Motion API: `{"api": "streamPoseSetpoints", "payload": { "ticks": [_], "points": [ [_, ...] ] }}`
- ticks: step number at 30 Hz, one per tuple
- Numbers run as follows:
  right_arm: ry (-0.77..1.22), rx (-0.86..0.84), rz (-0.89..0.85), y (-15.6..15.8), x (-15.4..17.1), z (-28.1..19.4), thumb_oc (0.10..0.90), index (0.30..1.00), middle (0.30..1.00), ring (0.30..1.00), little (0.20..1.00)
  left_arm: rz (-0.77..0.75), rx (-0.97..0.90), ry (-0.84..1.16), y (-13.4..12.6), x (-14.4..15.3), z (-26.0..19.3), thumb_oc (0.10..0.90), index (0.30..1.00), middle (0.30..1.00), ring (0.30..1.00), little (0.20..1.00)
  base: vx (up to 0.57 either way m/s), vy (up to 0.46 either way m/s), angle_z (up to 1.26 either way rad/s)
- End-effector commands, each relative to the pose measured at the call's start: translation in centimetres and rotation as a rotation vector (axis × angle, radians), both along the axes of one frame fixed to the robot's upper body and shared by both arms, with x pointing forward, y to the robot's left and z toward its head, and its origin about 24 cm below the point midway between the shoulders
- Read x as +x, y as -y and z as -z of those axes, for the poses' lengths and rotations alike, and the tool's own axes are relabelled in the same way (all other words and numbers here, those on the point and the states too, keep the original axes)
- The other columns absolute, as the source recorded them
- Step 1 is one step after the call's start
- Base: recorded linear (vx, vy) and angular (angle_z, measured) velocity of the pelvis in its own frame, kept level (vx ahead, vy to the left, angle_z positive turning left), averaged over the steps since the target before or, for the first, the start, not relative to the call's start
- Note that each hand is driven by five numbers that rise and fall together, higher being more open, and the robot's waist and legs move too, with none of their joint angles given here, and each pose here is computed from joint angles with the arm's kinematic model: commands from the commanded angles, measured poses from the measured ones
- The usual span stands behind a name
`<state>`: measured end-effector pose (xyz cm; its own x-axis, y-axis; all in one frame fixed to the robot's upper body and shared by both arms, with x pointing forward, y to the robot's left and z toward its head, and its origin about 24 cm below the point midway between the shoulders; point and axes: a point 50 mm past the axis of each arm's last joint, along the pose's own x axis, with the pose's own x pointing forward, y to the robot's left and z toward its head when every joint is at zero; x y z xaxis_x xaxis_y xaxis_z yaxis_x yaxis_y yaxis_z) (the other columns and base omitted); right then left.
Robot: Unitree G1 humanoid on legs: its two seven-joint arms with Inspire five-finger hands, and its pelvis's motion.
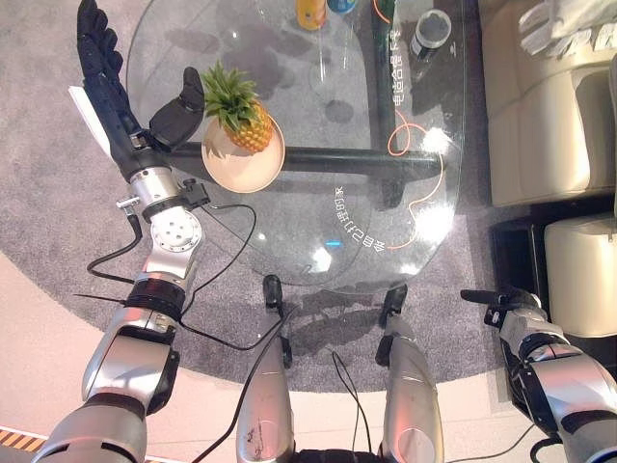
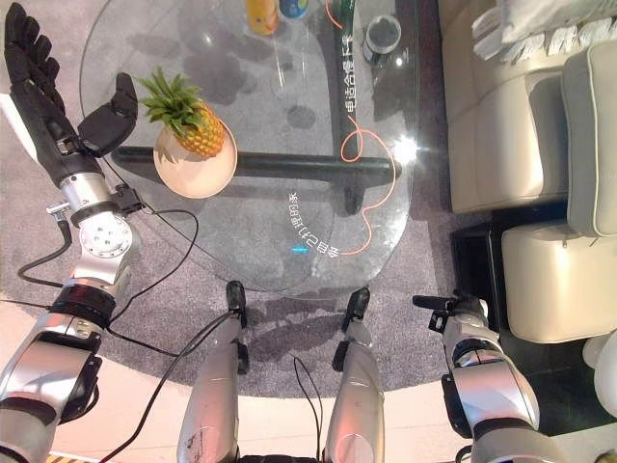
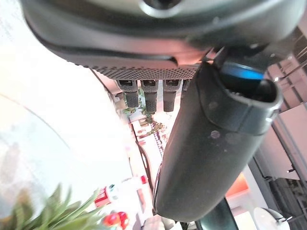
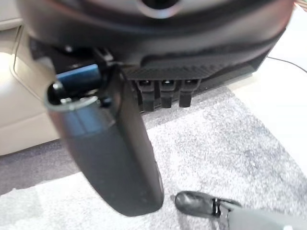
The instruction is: Pick up the fruit to the plate
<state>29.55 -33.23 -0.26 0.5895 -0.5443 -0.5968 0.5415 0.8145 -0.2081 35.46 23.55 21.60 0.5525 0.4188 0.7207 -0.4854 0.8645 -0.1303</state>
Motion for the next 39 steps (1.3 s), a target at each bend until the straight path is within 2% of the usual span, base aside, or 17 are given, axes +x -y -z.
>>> {"api": "streamPoseSetpoints", "payload": {
  "ticks": [1, 7, 13, 15, 17, 19, 22, 25, 27, 29, 30, 33, 39],
  "points": [
    [-0.085, -0.038, 0.075, 2.8, -2.9, 0.7, 0.8, 0.9, 0.9, 0.9, 0.9, -0.015, 0.014, 0.195, -1.6, -1.5, -4.4, 0.8, 0.9, 0.9, 0.9, 0.9, 0.05, -0.014, 0.07],
    [-0.167, -0.011, 0.083, 3.1, -5.5, 3.0, 0.8, 0.9, 0.9, 0.9, 0.9, -0.045, -0.031, 0.09, -3.3, -1.7, -1.9, 0.8, 0.9, 0.9, 0.9, 0.9, 0.06, 0.001, 0.02],
    [-0.307, -0.002, 0.072, 2.8, -10.2, 6.5, 0.8, 0.9, 0.9, 0.9, 0.9, 0.01, -0.086, -0.148, -5.5, -2.3, 3.8, 0.8, 0.9, 0.9, 0.9, 0.9, 0.11, 0.009, 0.06],
    [-0.375, -0.004, 0.061, 3.0, -13.0, 8.0, 0.8, 0.9, 0.9, 0.9, 0.9, 0.037, -0.12, -0.319, -6.3, -3.1, 7.8, 0.8, 0.9, 0.9, 0.9, 0.9, 0.19, 0.023, 0.09],
    [-0.404, -0.003, 0.054, 2.9, -14.0, 8.6, 0.8, 0.9, 0.9, 0.9, 0.9, 0.04, -0.115, -0.402, -6.4, -3.7, 9.8, 0.8, 0.9, 0.9, 0.9, 0.9, 0.16, 0.026, 0.06],
    [-0.481, 0.01, -0.018, 2.1, -16.4, 10.0, 0.8, 0.9, 0.9, 0.9, 0.9, 0.052, -0.146, -0.635, -6.7, -5.7, 15.4, 0.8, 0.9, 0.9, 0.9, 0.9, 0.23, 0.039, 0.09],
    [-0.549, 0.04, -0.067, 1.3, -18.2, 11.2, 0.8, 0.9, 0.9, 0.9, 0.9, 0.086, -0.239, -0.851, -7.5, -8.6, 20.7, 0.8, 0.9, 0.9, 0.9, 0.9, 0.25, 0.041, -0.01],
    [-0.626, 0.037, -0.144, 0.5, -19.7, 12.0, 0.8, 0.9, 0.9, 0.9, 0.9, 0.066, -0.401, -0.974, -8.0, -11.6, 24.6, 0.8, 0.9, 0.9, 0.9, 0.9, 0.21, 0.026, -0.04],
    [-0.679, 0.045, -0.205, -0.5, -20.6, 12.8, 0.8, 0.9, 0.9, 0.9, 0.9, 0.042, -0.444, -1.099, -8.1, -13.9, 27.2, 0.8, 0.9, 0.9, 0.9, 0.9, 0.16, 0.0, -0.03],
    [-0.708, 0.041, -0.256, -1.2, -20.9, 13.2, 0.8, 0.9, 0.9, 0.9, 0.9, 0.026, -0.45, -1.18, -8.1, -15.1, 28.4, 0.8, 0.9, 0.9, 0.9, 0.9, 0.09, -0.002, 0.0],
    [-0.73, 0.054, -0.296, -2.1, -21.2, 13.6, 0.8, 0.9, 0.9, 0.9, 0.9, 0.002, -0.437, -1.305, -8.2, -16.6, 29.8, 0.8, 0.9, 0.9, 0.9, 0.9, 0.08, 0.009, 0.01],
    [-0.754, 0.063, -0.325, -3.0, -21.5, 14.1, 0.8, 0.9, 0.9, 0.9, 0.9, 0.011, -0.435, -1.429, -8.2, -18.9, 31.4, 0.8, 0.9, 0.9, 0.9, 0.9, 0.05, 0.023, 0.0],
    [-0.83, 0.055, -0.377, -3.6, -22.7, 14.6, 0.8, 0.9, 0.9, 0.9, 0.9, 0.17, -0.425, -1.823, -5.6, -23.6, 35.1, 0.8, 0.9, 0.9, 0.9, 0.9, 0.0, 0.01, 0.0]
  ]
}}
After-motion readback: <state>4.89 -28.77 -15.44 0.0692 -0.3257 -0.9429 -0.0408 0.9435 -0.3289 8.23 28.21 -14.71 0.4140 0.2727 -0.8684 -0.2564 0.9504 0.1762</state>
